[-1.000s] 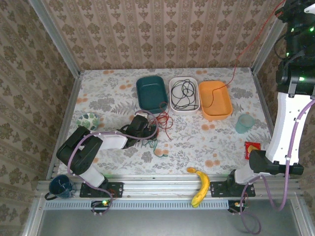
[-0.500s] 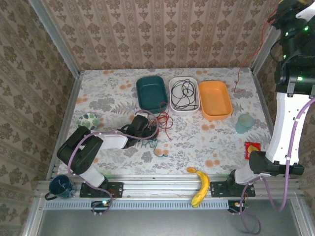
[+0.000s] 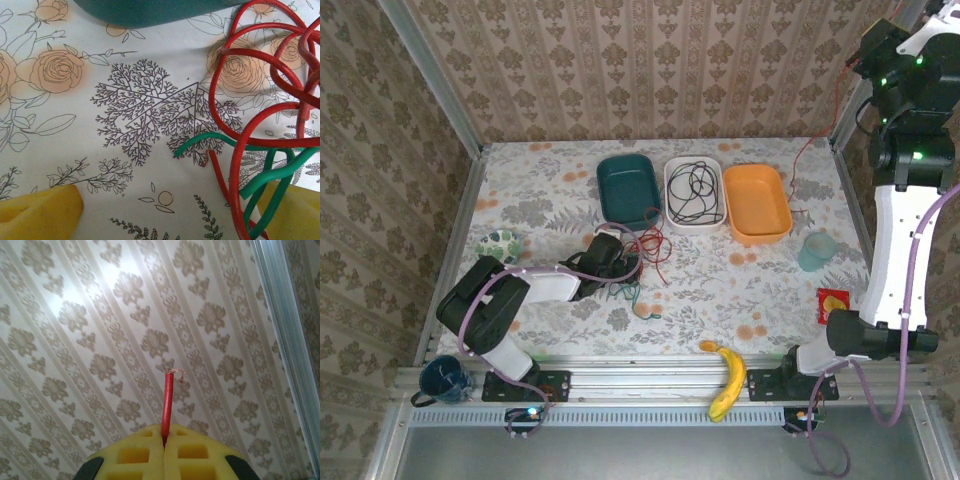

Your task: Untangle the cables

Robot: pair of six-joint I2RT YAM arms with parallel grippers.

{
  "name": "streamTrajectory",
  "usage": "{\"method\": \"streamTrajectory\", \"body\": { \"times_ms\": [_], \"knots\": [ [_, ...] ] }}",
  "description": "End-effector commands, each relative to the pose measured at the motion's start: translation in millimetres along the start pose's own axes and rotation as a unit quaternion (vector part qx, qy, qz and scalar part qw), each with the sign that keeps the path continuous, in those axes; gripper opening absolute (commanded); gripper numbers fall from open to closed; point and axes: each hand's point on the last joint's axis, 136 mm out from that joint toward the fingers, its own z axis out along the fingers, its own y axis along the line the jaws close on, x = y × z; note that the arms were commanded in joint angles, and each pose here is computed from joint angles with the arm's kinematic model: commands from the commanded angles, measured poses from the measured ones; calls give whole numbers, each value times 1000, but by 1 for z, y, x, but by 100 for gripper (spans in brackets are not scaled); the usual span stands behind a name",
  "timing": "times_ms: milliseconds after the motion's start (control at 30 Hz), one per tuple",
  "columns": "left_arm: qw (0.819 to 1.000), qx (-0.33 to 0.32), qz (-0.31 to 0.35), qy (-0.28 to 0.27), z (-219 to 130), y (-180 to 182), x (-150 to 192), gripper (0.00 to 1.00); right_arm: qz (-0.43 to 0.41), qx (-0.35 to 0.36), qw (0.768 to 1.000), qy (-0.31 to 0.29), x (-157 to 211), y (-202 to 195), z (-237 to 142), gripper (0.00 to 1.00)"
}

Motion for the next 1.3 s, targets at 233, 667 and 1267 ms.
{"method": "streamTrajectory", "body": {
  "times_ms": [233, 667, 1267],
  "knots": [
    [993, -69, 7, 98, 7, 38, 58, 94, -26, -93, 992, -84, -56, 54, -24, 0],
    [992, -70, 11, 103, 7, 38, 64, 94, -90, -23, 995, 30, 66, 32, -8, 0],
    [991, -72, 14, 108, 8, 38, 67, 94, -340, 70, 933, 99, 185, 50, -10, 0]
  ]
}}
